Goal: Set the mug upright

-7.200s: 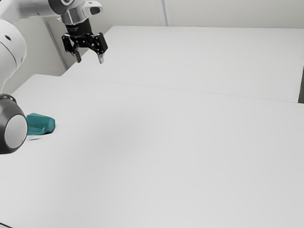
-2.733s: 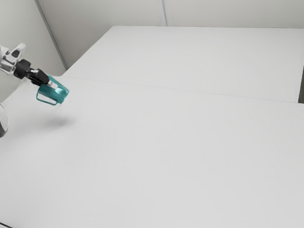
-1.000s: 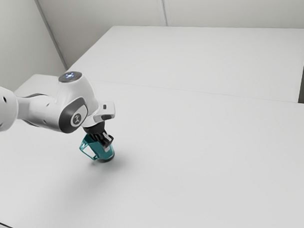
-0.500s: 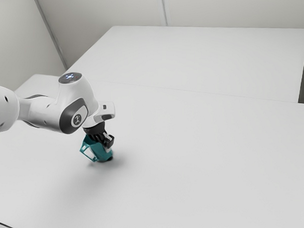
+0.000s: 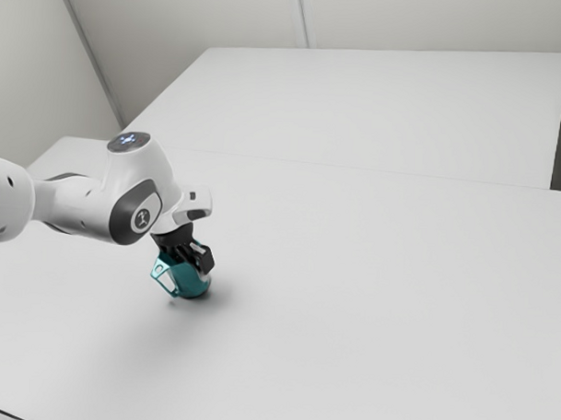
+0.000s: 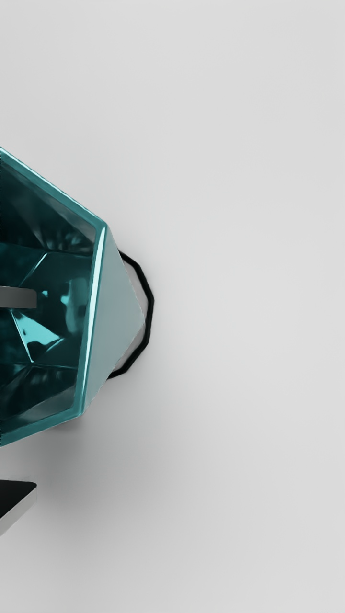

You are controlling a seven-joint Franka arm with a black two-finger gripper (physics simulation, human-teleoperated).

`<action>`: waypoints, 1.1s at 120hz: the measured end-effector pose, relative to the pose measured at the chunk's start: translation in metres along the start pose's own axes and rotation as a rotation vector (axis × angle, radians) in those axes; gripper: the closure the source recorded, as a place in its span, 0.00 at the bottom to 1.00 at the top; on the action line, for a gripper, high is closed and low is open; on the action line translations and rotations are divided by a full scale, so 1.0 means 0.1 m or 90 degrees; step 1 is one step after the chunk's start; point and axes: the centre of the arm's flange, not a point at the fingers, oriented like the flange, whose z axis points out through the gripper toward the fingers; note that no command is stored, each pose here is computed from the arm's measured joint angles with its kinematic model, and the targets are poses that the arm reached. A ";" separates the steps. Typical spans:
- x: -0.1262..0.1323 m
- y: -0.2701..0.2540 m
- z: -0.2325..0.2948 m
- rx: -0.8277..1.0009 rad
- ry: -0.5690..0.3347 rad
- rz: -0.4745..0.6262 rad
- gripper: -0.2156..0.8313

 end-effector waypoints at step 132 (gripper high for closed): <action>0.73 -0.12 -1.60 0.028 0.098 -0.007 0.25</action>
